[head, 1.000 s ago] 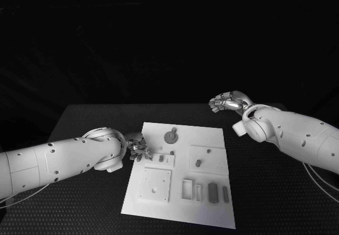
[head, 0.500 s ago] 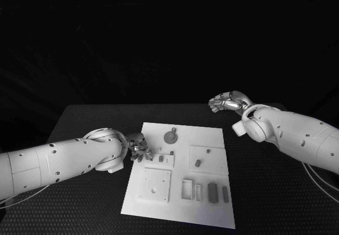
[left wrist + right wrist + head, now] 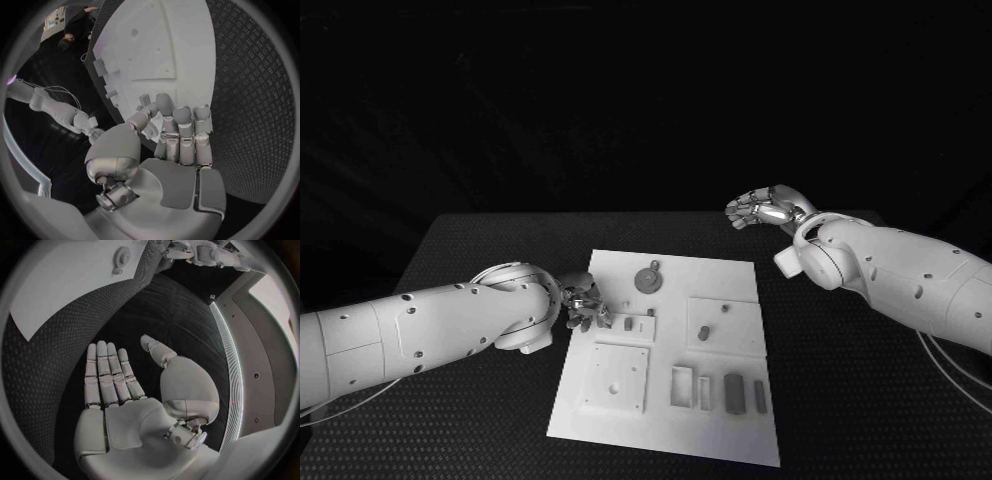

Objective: Assemble the parts on the task board

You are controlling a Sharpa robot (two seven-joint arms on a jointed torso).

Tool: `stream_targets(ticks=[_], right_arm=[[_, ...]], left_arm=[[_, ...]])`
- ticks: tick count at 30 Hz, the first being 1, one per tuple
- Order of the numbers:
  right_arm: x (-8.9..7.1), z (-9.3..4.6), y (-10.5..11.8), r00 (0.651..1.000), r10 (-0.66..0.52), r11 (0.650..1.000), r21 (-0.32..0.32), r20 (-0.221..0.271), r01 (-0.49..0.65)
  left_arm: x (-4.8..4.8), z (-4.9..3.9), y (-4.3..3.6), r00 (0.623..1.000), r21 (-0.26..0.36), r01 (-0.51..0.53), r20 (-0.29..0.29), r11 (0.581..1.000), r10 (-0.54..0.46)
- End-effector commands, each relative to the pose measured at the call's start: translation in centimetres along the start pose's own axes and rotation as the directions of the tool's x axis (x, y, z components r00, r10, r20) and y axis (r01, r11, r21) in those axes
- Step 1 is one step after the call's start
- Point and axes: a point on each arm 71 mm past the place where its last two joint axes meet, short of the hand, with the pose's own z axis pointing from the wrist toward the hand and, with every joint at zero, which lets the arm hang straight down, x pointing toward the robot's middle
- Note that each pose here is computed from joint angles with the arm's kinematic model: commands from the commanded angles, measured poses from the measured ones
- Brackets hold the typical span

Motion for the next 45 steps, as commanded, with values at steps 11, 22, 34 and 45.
stream_targets(ticks=[11,22,34,45], right_arm=[[0.3,0.0,0.2,1.0,0.0,1.0,-0.01,-0.013,0.0],[0.2,0.0,0.2,1.0,0.0,1.0,-0.01,-0.011,0.0],[0.2,0.0,0.2,1.0,0.0,1.0,-0.01,-0.01,0.0],[0.2,0.0,0.1,1.0,-0.001,1.0,-0.009,-0.008,0.001]], left_arm=[[0.62,0.66,-0.69,0.998,-0.017,-0.052,-0.04,0.999,0.051],[0.91,0.79,-0.98,0.997,-0.014,-0.061,-0.057,0.998,0.06],[0.98,0.93,-0.51,0.995,-0.035,-0.078,-0.057,0.996,0.076],[0.68,0.86,0.1,0.997,-0.055,-0.074,-0.04,0.996,0.072]])
